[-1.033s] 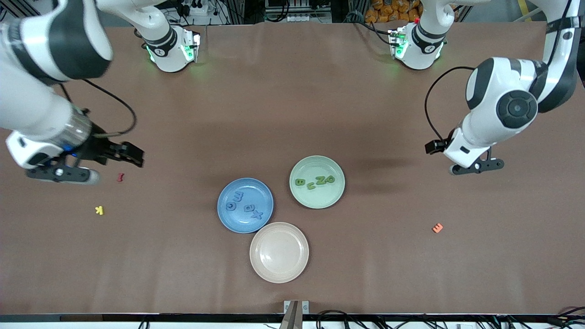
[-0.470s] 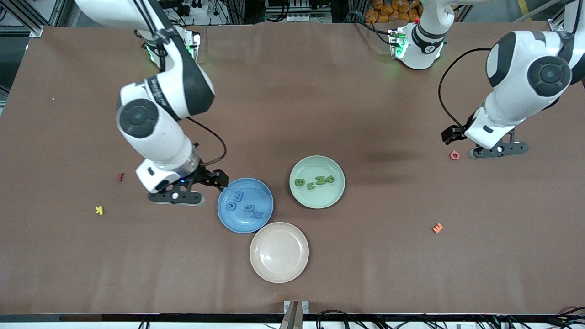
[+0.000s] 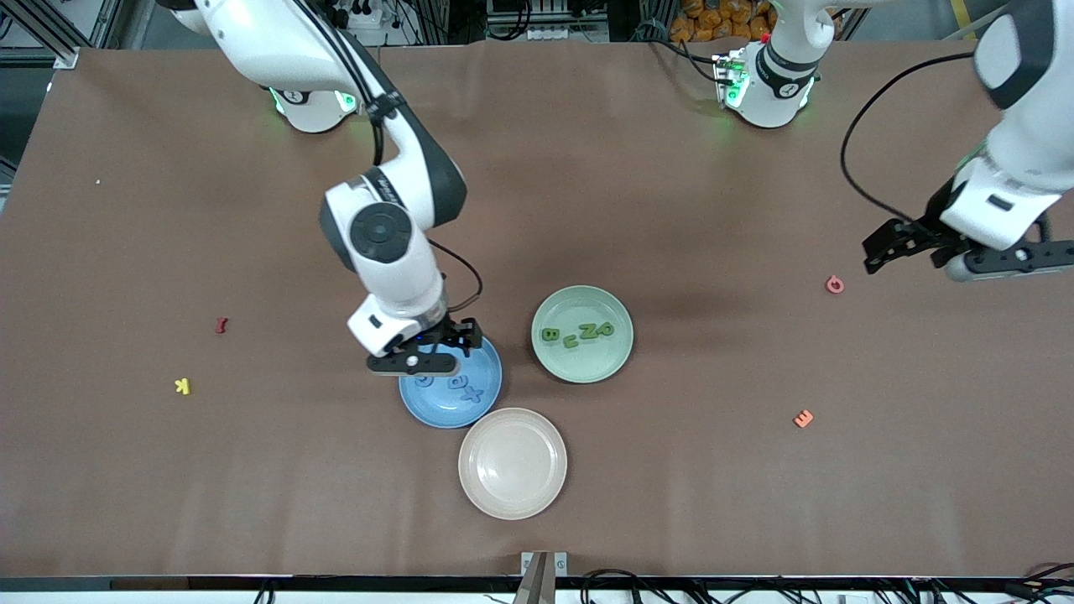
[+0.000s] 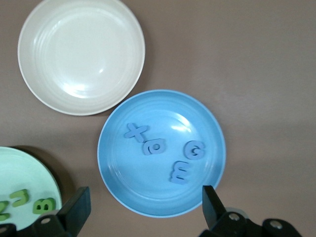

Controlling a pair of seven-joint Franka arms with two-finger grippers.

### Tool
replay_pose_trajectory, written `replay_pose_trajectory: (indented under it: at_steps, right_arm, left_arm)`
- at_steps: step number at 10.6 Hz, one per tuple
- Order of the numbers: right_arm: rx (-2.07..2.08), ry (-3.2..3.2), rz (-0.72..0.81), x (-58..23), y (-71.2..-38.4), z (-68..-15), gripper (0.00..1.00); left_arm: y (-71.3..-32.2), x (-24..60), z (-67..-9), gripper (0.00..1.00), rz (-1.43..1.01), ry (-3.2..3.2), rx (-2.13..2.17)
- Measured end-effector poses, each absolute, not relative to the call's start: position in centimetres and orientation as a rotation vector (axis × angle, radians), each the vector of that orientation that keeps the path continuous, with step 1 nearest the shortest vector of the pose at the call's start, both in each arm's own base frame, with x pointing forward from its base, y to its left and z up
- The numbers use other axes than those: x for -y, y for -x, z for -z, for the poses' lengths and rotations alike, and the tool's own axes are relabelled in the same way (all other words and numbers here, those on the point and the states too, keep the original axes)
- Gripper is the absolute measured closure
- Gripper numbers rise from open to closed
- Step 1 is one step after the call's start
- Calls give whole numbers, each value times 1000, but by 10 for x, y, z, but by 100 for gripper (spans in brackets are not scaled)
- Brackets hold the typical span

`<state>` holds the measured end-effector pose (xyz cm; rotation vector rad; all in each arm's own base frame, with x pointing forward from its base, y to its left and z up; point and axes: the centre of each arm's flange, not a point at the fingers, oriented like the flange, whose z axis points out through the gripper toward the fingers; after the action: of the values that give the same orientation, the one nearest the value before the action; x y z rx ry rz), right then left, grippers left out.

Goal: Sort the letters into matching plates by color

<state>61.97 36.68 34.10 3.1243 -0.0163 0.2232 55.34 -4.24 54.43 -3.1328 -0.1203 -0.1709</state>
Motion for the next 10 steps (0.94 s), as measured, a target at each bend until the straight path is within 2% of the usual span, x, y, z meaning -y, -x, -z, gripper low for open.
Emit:
replay_pose_trajectory:
  at_steps: [3,6,10]
  right_arm:
    - [-122,-3081,-280,-397,-610,-285,0]
    - [-238,-3058,-333,-422,-601,-240,0]
    - [-334,-3023,-334,-449,-590,-213,0]
  left_arm:
    - [-552,17,-605,0,195,3137,76]
    - [-553,19,-614,0,217,3170,84]
    - [-551,20,-629,0,228,3182,9]
